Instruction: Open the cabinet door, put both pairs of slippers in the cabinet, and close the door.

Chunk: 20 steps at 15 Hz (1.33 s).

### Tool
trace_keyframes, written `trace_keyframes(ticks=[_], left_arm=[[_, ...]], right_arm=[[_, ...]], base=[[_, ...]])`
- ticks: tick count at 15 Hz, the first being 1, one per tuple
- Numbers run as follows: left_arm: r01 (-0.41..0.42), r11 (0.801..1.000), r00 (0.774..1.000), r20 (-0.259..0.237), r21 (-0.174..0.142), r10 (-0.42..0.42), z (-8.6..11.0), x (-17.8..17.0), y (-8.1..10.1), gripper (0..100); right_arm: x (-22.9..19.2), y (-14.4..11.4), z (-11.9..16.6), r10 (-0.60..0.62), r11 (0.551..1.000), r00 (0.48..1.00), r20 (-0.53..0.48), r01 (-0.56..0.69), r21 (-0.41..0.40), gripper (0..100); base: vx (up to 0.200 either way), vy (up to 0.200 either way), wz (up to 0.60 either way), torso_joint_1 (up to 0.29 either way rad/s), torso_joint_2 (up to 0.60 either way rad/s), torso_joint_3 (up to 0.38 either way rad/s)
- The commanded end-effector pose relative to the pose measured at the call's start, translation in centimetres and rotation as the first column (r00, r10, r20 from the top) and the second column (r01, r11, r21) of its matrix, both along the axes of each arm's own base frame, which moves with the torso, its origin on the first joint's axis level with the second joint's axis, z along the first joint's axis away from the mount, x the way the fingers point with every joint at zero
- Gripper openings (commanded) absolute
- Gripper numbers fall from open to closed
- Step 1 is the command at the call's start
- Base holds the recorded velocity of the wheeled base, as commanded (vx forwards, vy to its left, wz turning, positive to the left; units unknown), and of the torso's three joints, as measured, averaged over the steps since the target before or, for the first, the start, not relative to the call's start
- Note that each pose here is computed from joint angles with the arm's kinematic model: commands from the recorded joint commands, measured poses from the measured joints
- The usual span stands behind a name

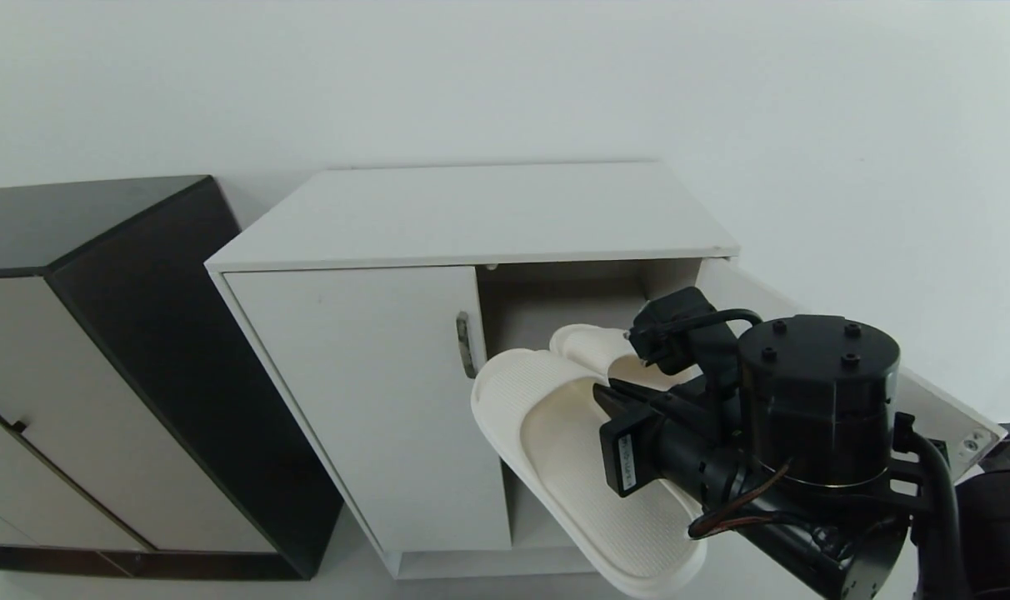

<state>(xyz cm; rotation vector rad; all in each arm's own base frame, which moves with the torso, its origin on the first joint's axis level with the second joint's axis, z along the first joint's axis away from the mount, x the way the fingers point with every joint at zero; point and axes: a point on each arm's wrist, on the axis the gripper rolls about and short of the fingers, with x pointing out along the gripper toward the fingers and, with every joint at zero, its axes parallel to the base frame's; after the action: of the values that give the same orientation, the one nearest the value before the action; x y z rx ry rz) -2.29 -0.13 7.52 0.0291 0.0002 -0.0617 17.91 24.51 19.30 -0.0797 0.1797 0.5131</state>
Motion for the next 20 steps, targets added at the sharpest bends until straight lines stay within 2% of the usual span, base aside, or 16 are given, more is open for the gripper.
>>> trace_keyframes(ticks=[1,9,16,20], left_arm=[[0.0,1.0,1.0,-0.002,0.0,0.0,0.0,0.01,0.0,0],[0.0,1.0,1.0,0.0,0.0,0.0,0.01,0.01,0.0,0],[0.0,1.0,1.0,-0.002,-0.002,0.0,0.0,0.01,0.0,0],[0.0,1.0,1.0,-0.002,-0.003,0.0,0.0,0.01,0.0,0]], right_arm=[[0.03,0.07,-0.14,0.001,1.0,1.0,-0.002,-0.001,-0.004,0],[0.0,0.03,-0.39,0.001,1.0,1.0,-0.007,-0.001,-0.012,0],[0.09,0.07,-0.66,-0.001,1.0,1.0,-0.012,0.0,-0.02,0],[0.31,0.07,-0.8,-0.007,1.0,1.0,-0.015,0.006,-0.024,0]], base=[[0.0,0.0,0.0,-0.173,0.49,0.31],[0.0,0.0,0.0,-0.143,0.47,0.33],[0.0,0.0,0.0,-0.061,0.45,0.38],[0.0,0.0,0.0,-0.006,0.14,0.124]])
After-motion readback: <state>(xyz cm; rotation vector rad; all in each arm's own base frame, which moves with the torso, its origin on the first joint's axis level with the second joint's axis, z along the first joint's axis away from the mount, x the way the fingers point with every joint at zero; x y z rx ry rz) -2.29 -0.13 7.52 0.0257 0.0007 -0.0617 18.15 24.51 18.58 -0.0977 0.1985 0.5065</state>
